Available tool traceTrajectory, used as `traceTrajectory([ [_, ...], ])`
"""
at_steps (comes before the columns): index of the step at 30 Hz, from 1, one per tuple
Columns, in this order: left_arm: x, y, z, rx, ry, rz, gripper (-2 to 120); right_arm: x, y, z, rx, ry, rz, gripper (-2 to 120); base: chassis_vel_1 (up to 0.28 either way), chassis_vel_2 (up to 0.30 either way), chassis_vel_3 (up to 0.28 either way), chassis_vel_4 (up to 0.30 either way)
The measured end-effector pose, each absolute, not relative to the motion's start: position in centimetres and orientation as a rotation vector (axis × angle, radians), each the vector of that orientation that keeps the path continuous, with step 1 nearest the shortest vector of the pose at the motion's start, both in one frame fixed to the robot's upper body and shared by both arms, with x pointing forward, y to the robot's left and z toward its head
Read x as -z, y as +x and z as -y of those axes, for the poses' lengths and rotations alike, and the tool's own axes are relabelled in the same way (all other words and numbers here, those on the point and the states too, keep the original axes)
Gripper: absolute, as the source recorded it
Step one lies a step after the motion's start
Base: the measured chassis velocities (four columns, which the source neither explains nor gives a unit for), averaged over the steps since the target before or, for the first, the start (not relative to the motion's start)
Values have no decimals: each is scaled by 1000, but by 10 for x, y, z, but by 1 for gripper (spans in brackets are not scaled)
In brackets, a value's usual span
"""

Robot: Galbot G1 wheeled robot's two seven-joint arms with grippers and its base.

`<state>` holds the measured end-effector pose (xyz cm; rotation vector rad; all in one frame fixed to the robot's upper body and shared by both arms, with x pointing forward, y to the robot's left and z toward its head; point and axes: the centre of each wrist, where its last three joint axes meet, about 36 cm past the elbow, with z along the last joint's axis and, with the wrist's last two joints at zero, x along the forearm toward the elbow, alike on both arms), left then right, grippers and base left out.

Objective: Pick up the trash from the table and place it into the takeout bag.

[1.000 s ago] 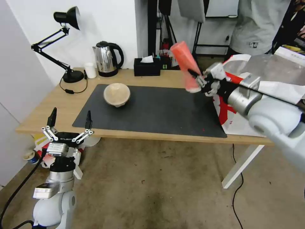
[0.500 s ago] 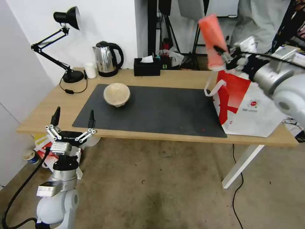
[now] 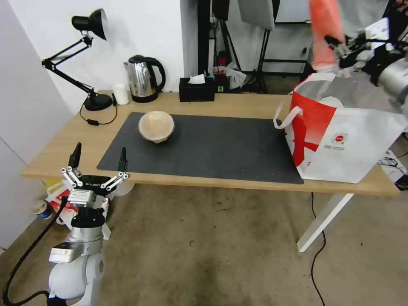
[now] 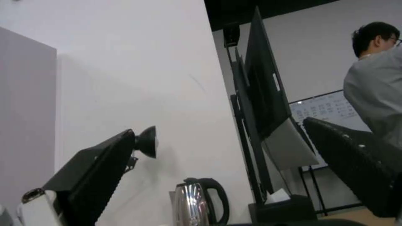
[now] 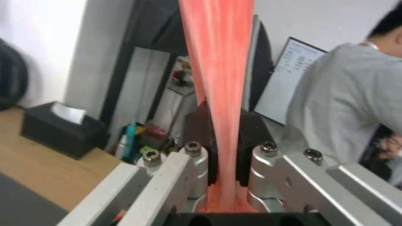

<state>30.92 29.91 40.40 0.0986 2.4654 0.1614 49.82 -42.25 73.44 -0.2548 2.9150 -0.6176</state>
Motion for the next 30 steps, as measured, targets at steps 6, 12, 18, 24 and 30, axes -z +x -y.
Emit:
traceTrajectory([
  [6,-404,309,-299,-162,99,-2465,100,-724,506,440,643,-187,-2939,6,0,0,0,0],
  [12,-404,309,-299,-161,100,-2465,100,-711,516,452,666,-131,-2959,6,0,0,0,0],
  [18,-402,309,-301,-166,102,-2469,100,-698,526,468,700,-60,-2987,6,0,0,0,0],
  [24,-401,312,-303,-168,104,-2468,100,-688,531,471,732,-30,-2997,7,0,0,0,0],
  [30,-399,312,-304,-173,110,-2473,100,-683,534,471,765,2,-3034,38,0,0,0,0],
])
